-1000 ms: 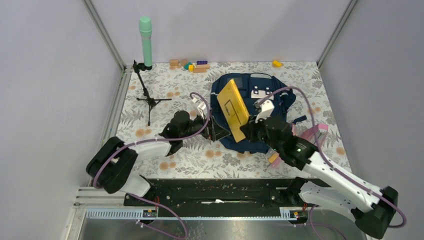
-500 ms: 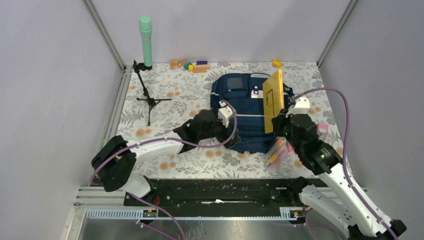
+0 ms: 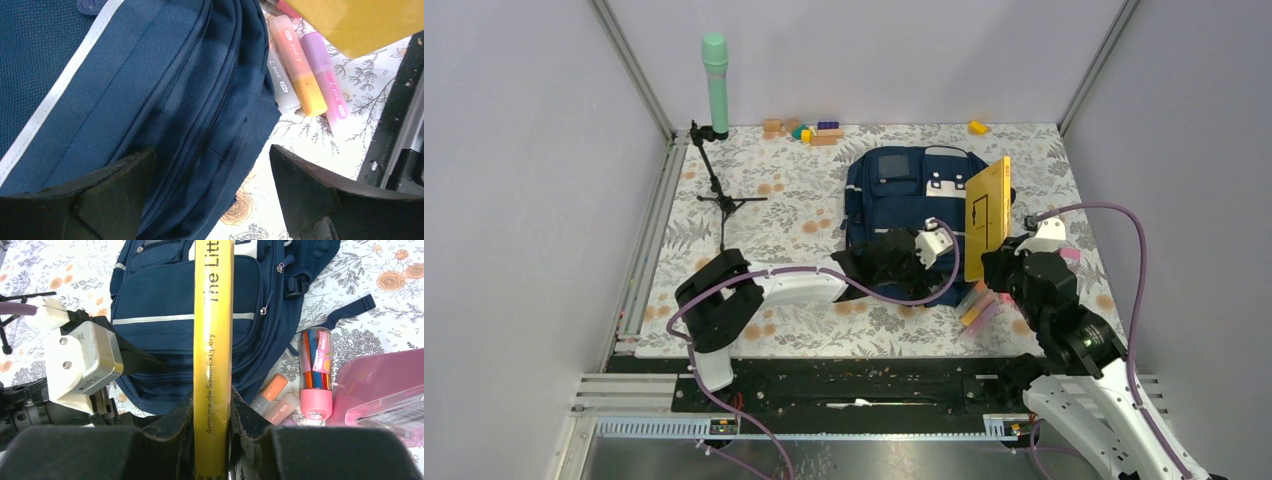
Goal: Pack the student bag
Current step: Place the book in the student bag.
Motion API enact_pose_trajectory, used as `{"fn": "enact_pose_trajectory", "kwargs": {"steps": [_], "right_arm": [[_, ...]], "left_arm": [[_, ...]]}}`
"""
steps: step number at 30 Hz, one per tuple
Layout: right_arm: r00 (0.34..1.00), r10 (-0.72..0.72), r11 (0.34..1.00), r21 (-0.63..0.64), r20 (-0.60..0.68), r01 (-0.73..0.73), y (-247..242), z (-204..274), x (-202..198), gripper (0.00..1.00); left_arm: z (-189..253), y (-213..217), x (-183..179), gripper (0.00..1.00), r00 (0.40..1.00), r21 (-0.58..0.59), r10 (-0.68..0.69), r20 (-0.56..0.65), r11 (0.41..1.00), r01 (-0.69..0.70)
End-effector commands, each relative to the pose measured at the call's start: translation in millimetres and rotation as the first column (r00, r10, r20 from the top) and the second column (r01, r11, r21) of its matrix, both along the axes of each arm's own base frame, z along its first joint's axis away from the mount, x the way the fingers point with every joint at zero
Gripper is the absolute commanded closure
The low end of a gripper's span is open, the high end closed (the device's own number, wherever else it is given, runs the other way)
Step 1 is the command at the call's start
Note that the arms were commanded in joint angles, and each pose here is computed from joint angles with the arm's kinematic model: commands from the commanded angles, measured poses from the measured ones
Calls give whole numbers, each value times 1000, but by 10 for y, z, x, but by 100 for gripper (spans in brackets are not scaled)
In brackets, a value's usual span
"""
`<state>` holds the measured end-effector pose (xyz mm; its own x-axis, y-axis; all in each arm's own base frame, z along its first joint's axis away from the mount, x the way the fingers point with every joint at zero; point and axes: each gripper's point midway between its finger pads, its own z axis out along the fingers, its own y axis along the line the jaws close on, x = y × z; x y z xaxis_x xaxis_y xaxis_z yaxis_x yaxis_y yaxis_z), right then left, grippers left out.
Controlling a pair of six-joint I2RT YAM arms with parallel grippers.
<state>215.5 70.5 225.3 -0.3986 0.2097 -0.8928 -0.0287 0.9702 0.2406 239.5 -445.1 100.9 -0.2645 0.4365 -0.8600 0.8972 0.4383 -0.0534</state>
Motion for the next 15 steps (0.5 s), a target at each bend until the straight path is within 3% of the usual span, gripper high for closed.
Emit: {"fn": "enact_pose_trajectory", "kwargs": {"steps": [1,5,10,15], "right_arm": [[994,-22,997,77,107,14,9,297,51,100],[994,-8,996,91,108,-2,40,309,38,100],[993,13,994,105,119,-26,67,348,3,100],[990,33,988,145,137,-53,61,482,-136,100]], "left_arm": [[47,-34,154,12,995,38,40,91,998,-44],[7,114,369,24,971,80,172,166,979,-187],[57,164,493,43,950,93,228,214,963,-252],[372,249,610,77,913,38,318,254,940,-338]]}}
